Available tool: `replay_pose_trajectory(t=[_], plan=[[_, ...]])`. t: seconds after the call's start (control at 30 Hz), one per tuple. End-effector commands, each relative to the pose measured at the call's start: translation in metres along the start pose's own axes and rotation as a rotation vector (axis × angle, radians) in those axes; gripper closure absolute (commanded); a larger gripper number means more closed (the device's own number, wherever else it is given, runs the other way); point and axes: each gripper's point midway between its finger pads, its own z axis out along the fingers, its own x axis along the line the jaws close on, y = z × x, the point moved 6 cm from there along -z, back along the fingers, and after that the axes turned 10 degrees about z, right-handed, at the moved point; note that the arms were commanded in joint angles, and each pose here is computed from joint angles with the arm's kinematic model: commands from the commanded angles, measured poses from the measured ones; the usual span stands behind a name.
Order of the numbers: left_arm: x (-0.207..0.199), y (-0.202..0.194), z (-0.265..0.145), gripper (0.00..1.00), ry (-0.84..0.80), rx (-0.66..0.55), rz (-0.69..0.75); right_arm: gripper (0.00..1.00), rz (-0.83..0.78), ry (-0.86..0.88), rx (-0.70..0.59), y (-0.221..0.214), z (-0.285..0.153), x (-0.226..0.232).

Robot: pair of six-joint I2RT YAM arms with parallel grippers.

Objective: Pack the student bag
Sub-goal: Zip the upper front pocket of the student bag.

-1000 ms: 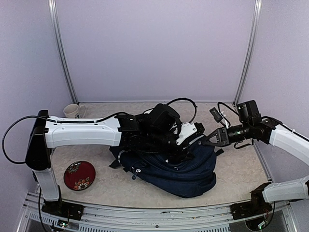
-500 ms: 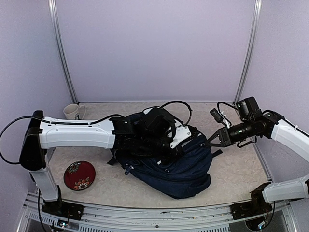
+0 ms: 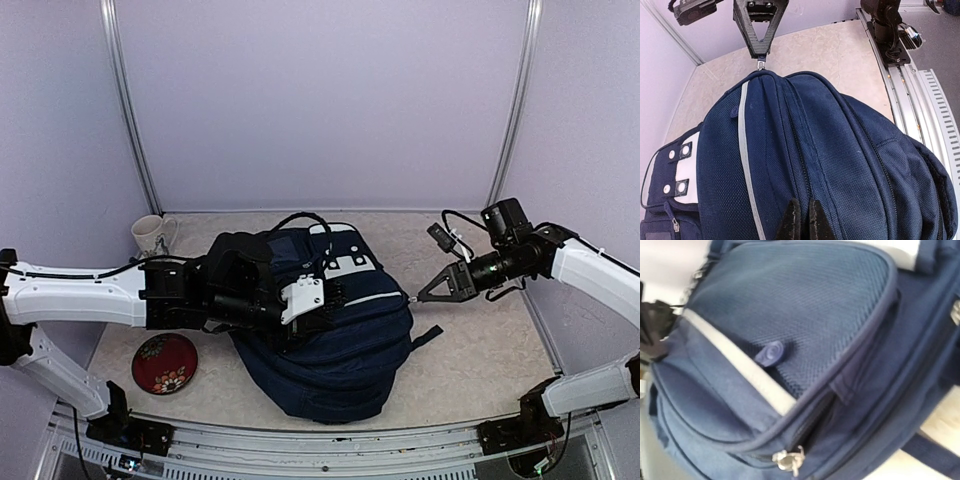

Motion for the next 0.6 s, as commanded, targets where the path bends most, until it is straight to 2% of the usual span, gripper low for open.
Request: replay_pose_trajectory(t=[0.0, 0.1, 0.27, 0.57], plan=[[-0.023, -0.004, -0.030, 1.00, -0.111, -0.040, 0.100, 1.00, 0.003, -0.233, -0.142, 0.032, -0.013, -0.039], [-0.028, -0.009, -0.028, 1.00, -0.137, -0.037, 0.116, 1.00, -0.019, -0.259, -0.202, 0.048, -0.012, -0.044], [-0.037, -0.016, -0.016, 1.00, -0.215, -0.013, 0.101, 1.00, -0.033, -0.226, -0.219, 0.064, 0.005, -0.057], [-0.037, -0.013, -0.011, 1.00, -0.230, -0.045, 0.135, 1.00, -0.082, -0.240, -0.341, 0.099, 0.012, -0.068]])
